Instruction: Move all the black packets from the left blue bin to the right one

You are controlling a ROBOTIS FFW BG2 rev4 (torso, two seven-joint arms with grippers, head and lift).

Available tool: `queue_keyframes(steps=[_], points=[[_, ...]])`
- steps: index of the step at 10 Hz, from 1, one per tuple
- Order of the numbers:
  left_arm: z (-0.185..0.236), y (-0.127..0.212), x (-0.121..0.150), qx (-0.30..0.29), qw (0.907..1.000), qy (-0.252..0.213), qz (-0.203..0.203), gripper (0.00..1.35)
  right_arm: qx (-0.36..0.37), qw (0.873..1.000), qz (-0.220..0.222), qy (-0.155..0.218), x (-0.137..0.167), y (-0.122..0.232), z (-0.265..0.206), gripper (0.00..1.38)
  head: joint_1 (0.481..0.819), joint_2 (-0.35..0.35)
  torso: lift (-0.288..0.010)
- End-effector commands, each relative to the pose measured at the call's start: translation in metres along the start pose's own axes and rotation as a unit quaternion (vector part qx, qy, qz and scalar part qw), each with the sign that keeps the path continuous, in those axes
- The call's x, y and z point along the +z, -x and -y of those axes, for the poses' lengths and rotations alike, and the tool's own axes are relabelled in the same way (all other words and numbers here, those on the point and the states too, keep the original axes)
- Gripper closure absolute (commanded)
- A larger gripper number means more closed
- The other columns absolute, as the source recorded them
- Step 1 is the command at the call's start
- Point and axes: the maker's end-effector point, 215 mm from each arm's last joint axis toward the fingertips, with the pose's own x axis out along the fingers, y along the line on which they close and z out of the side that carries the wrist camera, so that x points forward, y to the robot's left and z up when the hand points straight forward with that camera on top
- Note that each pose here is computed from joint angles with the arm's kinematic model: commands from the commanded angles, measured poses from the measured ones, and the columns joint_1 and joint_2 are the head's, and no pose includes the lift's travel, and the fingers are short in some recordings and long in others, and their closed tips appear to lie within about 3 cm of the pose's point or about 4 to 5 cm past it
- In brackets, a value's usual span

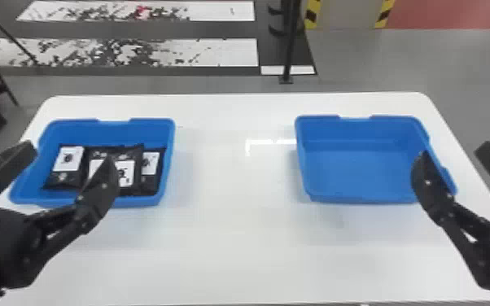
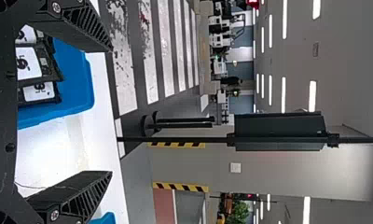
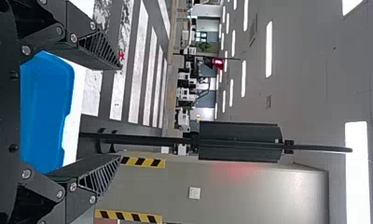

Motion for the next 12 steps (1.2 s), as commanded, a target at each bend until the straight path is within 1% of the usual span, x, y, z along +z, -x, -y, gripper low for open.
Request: queue_keyframes(steps=[1, 7, 10, 12], points=[[0.000, 0.000, 0.000, 0.000, 1.0000, 0.000, 0.001, 0.10, 0.000, 1.000, 0.000, 0.000, 0.000, 0.000, 0.000, 0.39, 0.695, -0.004, -0.140], [0.001, 0.000, 0.001, -0.002, 1.0000, 0.003, 0.002, 0.10, -0.001, 1.000, -0.001, -0.003, -0.001, 0.000, 0.000, 0.39, 0.695, -0.006, -0.140], [0.000, -0.001, -0.006, -0.001, 1.0000, 0.007, -0.006, 0.10, -0.001, 1.000, -0.002, -0.003, -0.002, 0.000, 0.000, 0.40, 0.695, -0.005, -0.140], [-0.019, -0.009, -0.033, 0.015, 0.9992, 0.010, -0.035, 0.10, 0.000, 1.000, -0.001, -0.005, -0.003, 0.000, -0.001, 0.40, 0.695, -0.002, -0.140]])
